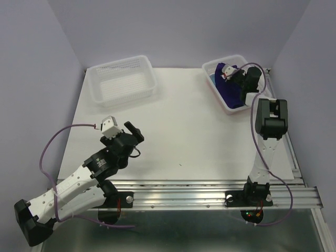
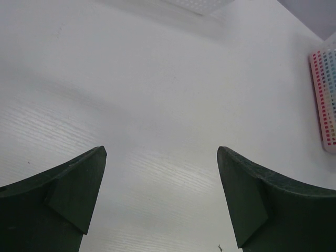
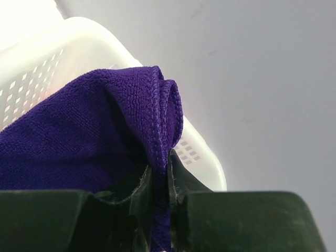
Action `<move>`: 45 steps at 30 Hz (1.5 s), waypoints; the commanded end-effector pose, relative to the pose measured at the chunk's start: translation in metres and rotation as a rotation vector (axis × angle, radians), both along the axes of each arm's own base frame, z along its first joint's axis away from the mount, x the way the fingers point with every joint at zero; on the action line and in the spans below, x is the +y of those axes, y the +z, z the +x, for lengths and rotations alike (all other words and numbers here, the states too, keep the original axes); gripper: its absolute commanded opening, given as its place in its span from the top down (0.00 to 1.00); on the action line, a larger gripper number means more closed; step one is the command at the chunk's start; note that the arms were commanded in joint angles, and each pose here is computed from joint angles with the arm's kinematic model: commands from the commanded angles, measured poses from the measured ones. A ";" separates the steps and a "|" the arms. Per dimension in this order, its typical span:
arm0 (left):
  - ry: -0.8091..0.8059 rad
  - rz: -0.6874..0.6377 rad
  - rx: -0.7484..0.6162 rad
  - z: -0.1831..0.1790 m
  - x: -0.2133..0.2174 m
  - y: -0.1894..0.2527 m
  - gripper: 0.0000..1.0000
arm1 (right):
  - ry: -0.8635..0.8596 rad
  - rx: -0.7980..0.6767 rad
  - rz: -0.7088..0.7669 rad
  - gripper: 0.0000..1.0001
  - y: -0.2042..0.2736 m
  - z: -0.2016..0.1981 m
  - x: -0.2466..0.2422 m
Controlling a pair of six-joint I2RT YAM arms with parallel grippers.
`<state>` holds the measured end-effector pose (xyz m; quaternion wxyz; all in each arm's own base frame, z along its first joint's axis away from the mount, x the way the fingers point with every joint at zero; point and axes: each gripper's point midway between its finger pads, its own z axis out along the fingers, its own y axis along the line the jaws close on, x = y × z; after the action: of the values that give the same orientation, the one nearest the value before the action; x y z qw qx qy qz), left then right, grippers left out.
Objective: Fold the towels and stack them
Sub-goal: Neatly place the folded towel into the bin
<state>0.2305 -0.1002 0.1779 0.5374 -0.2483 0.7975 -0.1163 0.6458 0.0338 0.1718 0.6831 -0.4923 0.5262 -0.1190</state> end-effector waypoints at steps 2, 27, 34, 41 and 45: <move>0.059 -0.004 -0.030 0.001 0.011 0.005 0.01 | 0.014 -0.139 0.019 0.83 0.050 0.012 0.009; 0.045 0.021 -0.103 0.024 -0.005 0.035 0.01 | 0.047 0.078 0.873 0.00 0.168 -0.083 0.031; 0.051 0.041 -0.064 0.033 -0.015 0.036 0.01 | -0.371 0.449 1.372 0.00 0.145 -0.137 -0.001; 0.057 0.059 0.026 0.024 -0.012 0.011 0.01 | -0.938 0.499 1.462 0.00 0.066 -0.262 -0.056; 0.065 0.046 0.033 0.018 -0.006 -0.001 0.01 | -0.933 0.501 1.476 0.00 0.036 -0.311 -0.054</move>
<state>0.2539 -0.1191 0.1814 0.5311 -0.2438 0.8072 -0.0832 0.3819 -0.0049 0.2765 0.6376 0.2518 0.7141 0.1419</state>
